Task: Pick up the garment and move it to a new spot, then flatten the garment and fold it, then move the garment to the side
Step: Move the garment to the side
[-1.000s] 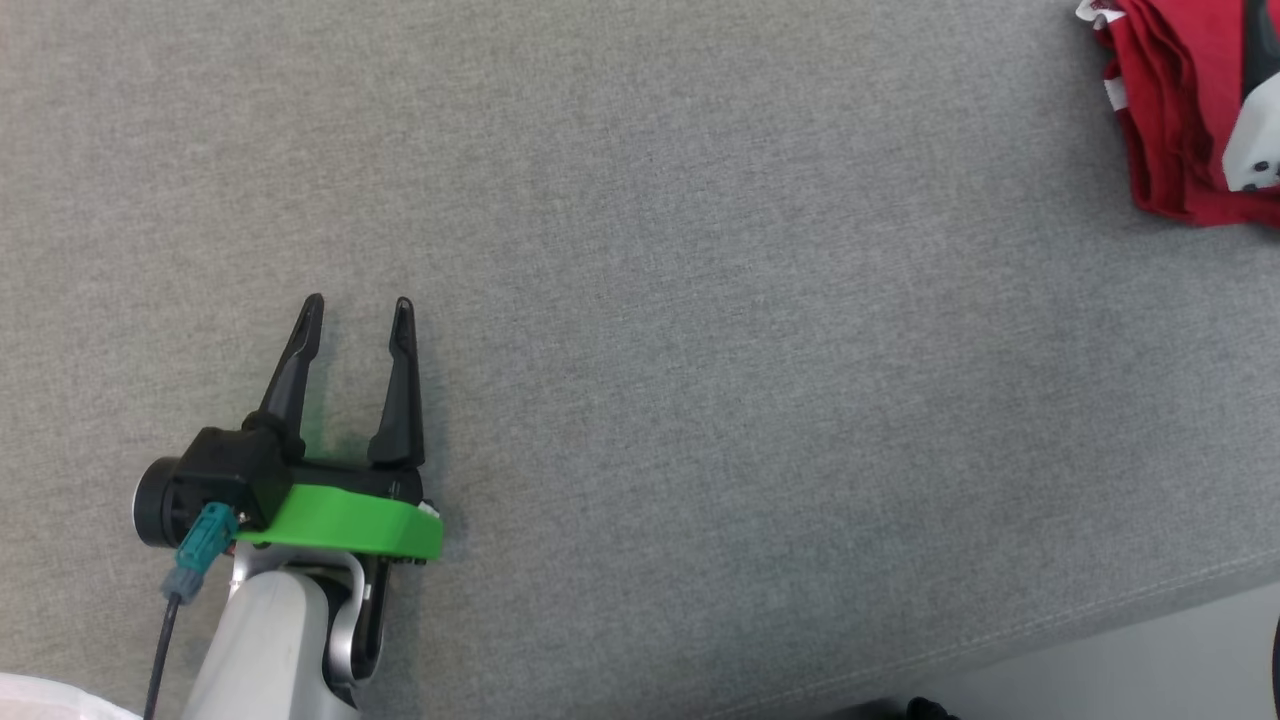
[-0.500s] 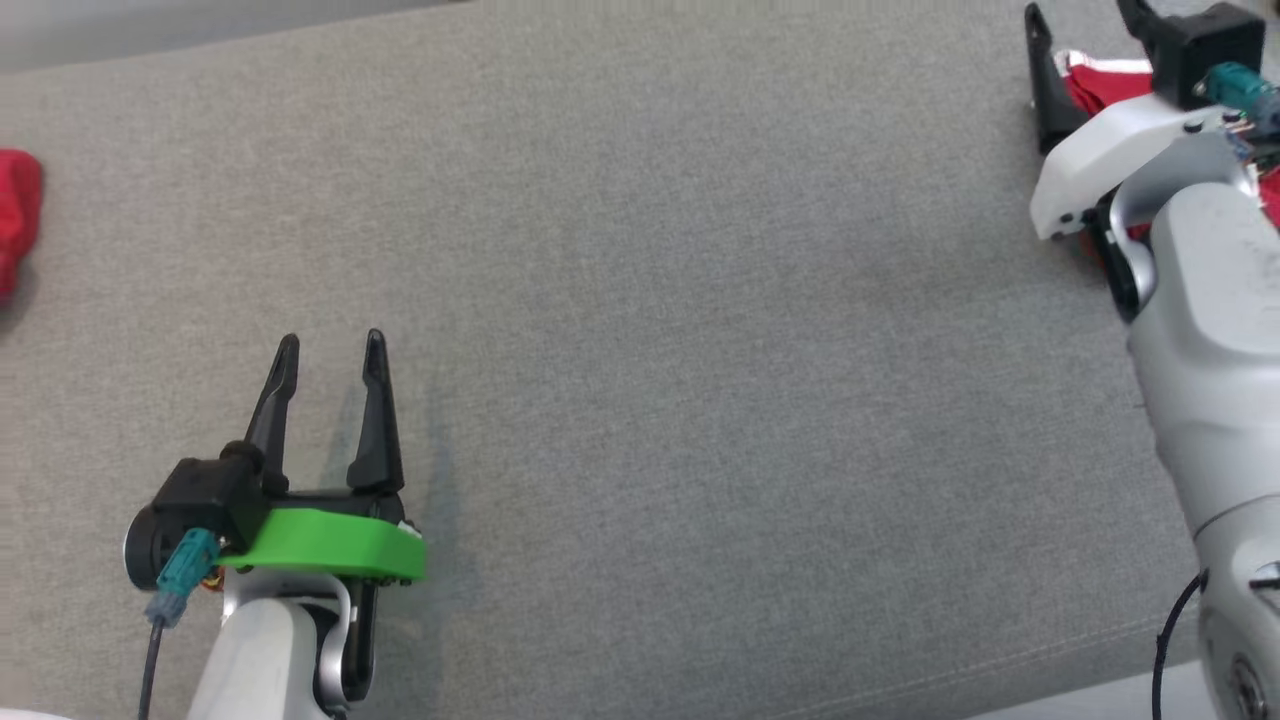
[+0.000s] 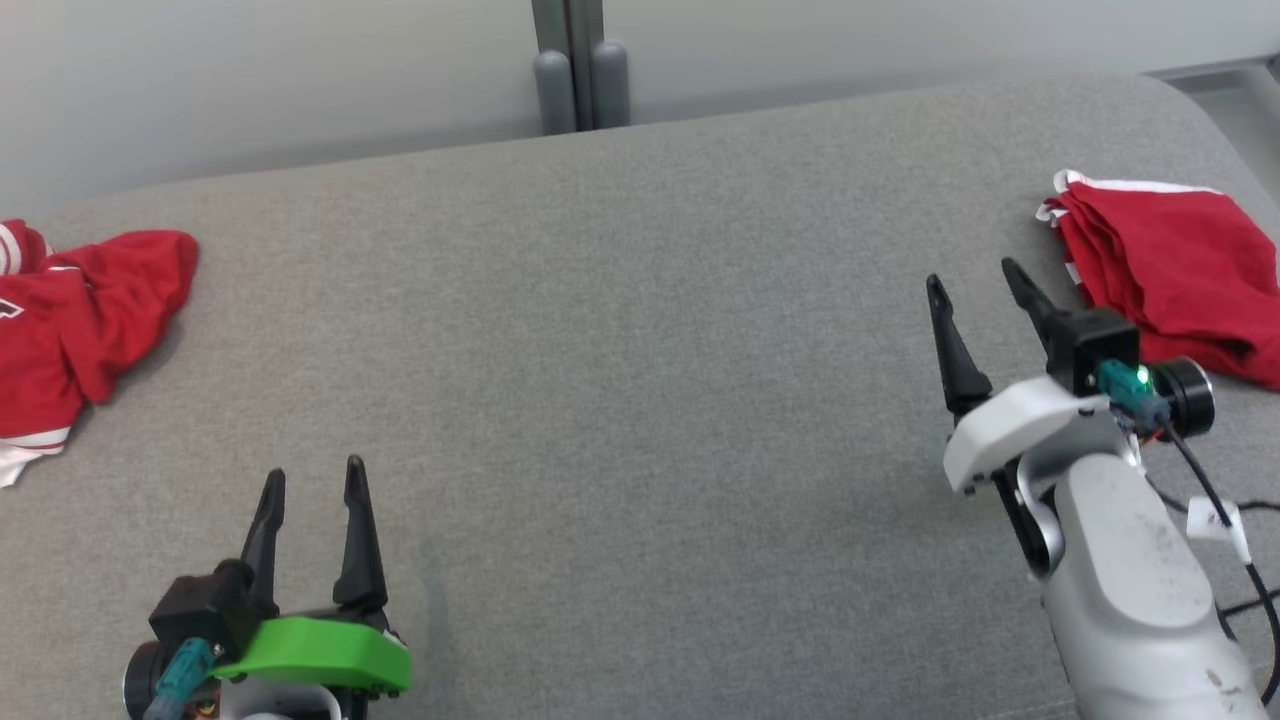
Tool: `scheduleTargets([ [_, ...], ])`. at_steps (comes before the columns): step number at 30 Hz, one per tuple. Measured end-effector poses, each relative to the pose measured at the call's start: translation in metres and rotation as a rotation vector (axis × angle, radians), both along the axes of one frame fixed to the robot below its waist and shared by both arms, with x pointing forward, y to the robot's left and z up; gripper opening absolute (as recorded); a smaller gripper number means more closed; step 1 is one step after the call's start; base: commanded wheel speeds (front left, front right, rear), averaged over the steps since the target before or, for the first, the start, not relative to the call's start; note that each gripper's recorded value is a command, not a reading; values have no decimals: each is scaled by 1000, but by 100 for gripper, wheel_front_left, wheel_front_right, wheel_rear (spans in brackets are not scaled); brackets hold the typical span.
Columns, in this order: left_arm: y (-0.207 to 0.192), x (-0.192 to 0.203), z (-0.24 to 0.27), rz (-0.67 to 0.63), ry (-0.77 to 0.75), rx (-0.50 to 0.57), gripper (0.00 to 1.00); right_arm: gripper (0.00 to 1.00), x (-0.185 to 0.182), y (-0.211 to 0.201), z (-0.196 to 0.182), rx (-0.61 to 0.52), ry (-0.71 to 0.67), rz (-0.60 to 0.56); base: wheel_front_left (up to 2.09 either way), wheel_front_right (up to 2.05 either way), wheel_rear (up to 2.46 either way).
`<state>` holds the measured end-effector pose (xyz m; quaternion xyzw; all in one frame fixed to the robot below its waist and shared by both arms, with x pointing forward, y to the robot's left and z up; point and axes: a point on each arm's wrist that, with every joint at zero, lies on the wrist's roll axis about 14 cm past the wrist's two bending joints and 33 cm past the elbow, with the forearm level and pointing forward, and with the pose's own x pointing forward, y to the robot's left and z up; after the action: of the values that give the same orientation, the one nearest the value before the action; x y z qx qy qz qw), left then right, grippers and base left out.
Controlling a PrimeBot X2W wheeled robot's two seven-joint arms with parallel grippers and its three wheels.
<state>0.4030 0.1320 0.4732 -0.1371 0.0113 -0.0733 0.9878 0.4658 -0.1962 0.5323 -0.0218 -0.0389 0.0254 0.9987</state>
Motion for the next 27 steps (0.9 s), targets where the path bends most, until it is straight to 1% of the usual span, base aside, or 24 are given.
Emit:
scheduleTargets([
  [5, 10, -24, -1, 26, 10, 2, 100, 100, -36, 5, -12, 15, 5, 0, 0, 0, 0],
  [12, 11, -44, -2, 38, 21, -22, 100, 100, -72, 20, -29, 104, 31, 31, 0, 0, 0],
  [19, 3, -52, -3, 25, 28, -37, 100, 100, -90, 28, -36, 152, 42, 48, 0, 0, 0],
  [27, 1, -53, -3, 22, 31, -43, 100, 100, -91, 32, -33, 153, 35, 59, 0, 0, 0],
])
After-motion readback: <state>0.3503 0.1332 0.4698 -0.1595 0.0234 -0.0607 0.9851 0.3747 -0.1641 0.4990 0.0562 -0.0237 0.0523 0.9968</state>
